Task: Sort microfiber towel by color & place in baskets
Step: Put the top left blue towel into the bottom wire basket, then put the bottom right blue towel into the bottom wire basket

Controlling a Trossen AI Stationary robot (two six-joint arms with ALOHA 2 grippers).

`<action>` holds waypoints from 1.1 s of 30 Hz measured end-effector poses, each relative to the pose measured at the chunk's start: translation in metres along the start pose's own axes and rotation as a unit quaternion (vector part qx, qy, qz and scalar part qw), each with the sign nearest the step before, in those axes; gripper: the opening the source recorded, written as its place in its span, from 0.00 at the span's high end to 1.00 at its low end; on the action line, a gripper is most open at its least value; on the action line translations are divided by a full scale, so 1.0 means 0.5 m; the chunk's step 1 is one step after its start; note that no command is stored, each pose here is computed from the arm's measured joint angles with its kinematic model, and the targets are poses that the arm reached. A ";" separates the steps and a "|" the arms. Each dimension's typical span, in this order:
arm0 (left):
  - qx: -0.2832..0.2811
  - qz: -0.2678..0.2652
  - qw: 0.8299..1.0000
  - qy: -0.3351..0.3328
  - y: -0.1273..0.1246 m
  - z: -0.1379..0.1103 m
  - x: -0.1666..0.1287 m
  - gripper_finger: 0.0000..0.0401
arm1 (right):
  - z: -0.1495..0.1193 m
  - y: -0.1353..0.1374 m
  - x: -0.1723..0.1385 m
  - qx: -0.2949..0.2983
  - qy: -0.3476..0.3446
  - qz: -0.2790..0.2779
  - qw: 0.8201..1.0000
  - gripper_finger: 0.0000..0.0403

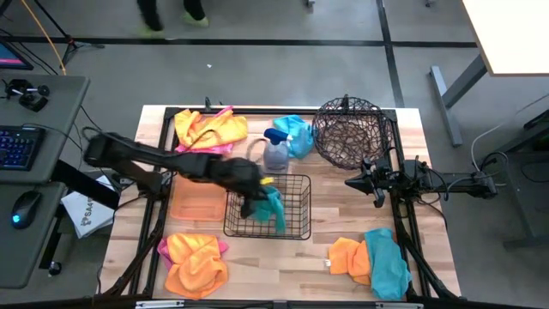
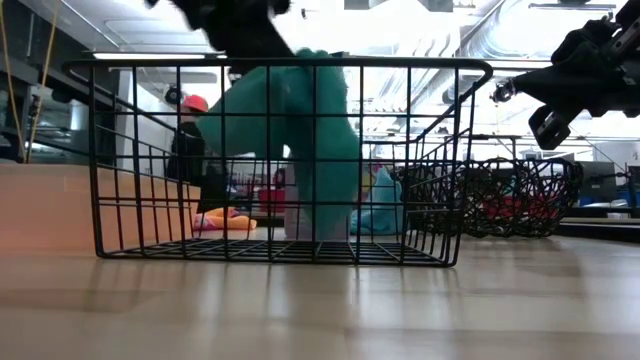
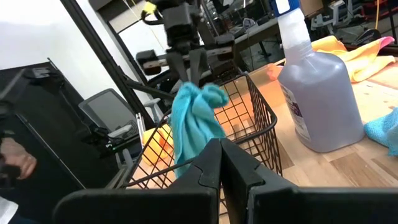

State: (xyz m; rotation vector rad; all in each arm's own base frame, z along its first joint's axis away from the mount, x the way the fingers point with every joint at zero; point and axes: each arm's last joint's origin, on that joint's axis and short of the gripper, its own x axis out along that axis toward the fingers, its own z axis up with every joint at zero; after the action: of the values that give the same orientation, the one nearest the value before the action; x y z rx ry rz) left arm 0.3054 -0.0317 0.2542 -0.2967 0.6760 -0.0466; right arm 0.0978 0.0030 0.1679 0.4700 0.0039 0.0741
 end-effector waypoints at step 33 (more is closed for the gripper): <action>0.074 -0.104 0.957 -0.260 -0.083 0.030 -0.223 0.40 | 0.000 0.000 0.000 0.000 0.000 0.000 1.000 1.00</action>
State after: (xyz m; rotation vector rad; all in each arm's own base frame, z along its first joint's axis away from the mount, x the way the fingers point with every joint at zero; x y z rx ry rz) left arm 0.2298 -0.0520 0.3449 -0.2211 0.1134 -0.2129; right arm 0.0977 0.0030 0.1681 0.4700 0.0030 0.0745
